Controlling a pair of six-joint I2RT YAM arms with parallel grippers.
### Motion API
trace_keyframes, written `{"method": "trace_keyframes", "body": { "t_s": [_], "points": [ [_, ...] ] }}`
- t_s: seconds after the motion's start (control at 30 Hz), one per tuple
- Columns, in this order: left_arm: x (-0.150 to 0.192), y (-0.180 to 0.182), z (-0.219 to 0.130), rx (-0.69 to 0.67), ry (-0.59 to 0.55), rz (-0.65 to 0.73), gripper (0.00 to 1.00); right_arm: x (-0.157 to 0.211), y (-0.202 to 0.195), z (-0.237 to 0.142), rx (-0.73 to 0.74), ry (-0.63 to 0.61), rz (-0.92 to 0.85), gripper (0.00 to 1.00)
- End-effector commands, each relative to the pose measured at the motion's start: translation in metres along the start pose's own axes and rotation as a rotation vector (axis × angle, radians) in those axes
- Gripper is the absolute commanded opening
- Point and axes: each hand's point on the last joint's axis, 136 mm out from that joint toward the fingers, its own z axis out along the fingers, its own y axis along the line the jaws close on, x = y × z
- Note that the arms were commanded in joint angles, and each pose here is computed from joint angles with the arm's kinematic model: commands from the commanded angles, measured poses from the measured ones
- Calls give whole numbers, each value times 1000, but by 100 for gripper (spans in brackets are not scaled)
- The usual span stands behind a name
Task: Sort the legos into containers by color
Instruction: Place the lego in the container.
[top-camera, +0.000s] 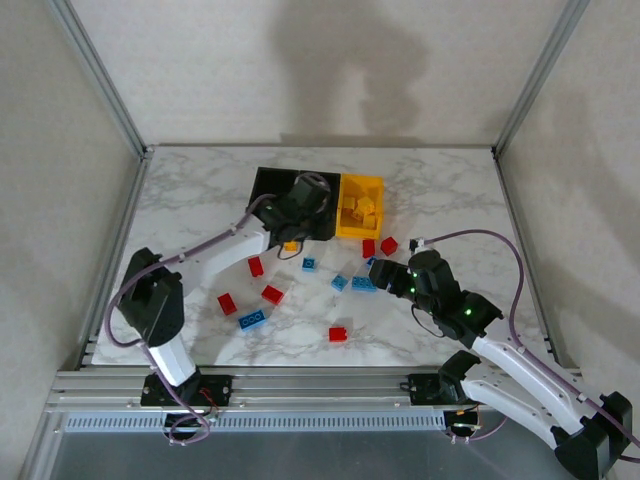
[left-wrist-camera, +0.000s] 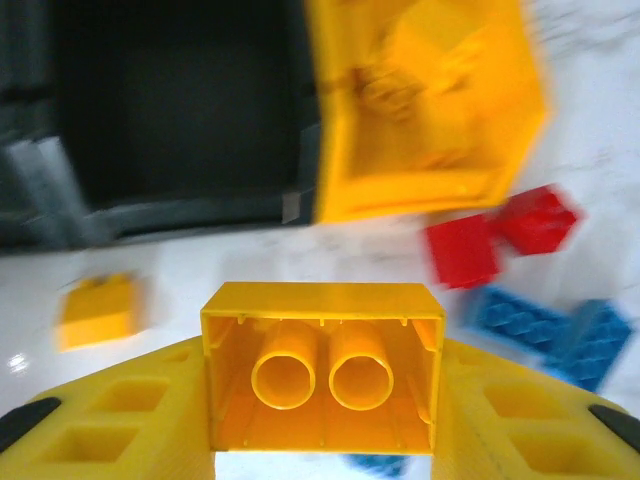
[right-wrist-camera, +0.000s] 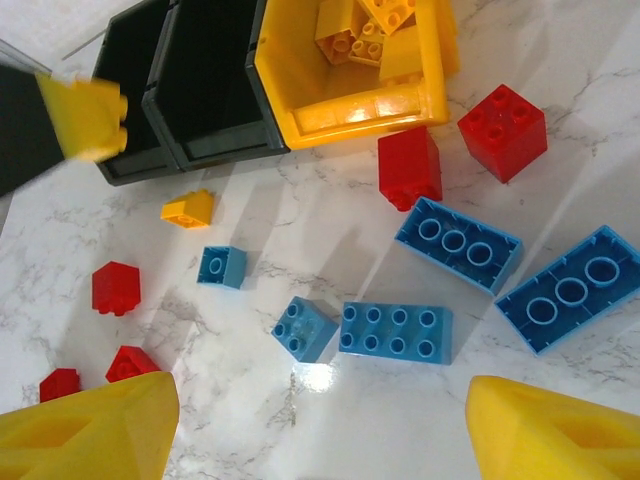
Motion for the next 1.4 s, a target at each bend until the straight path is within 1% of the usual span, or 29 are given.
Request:
{"method": "trace_keyframes", "body": {
  "t_s": [0.0, 0.1, 0.17, 0.27, 0.33, 0.5, 0.57, 0.63, 0.67, 0.8, 0.97, 1.03, 1.13, 1.2, 1.27, 1.37],
  "points": [
    [-11, -28, 21, 27, -12, -50, 37, 1, -8, -6, 18, -16, 23, 76],
    [-20, -43, 43, 6, -12, -40, 37, 1, -15, -13, 29, -39, 38, 76],
    [-25, -47, 58, -25, -11, -30, 37, 4, -21, -16, 35, -42, 56, 76],
    [-33, -45, 77, -92, -15, -19, 37, 8, -25, -20, 32, -43, 76, 76],
    [-37, -47, 86, -100, -24, -18, 38, 7, -26, -23, 36, -48, 81, 76],
    [-36, -39, 111, -180, -5, 7, 40, 2, -27, -30, 42, -65, 80, 76],
    [-36, -38, 118, -195, 0, 14, 43, 2, -27, -31, 42, -67, 78, 76],
    [-37, -38, 120, -199, 0, 14, 51, 2, -28, -31, 45, -67, 77, 76],
    [-38, -38, 119, -204, -4, 11, 55, 3, -28, -30, 49, -66, 76, 76],
    [-45, -40, 108, -194, -24, 5, 62, 3, -28, -29, 52, -62, 70, 76],
    [-56, -51, 74, -138, -62, 3, 66, -1, -22, -27, 43, -62, 53, 76],
    [-52, -51, 57, -110, -67, 3, 67, -3, -17, -25, 31, -56, 35, 76],
    [-34, -42, 31, -55, -69, 6, 67, -6, -5, -21, -3, -40, -15, 76],
    [-19, -29, 15, -49, -62, 6, 69, -7, 6, -19, -38, -24, -49, 76],
    [0, -6, 4, -85, -38, -7, 72, -8, 17, -16, -77, -6, -81, 76],
    [29, 24, -1, -130, -3, -38, 73, -5, 37, -9, -152, 42, -104, 76]
  ]
}}
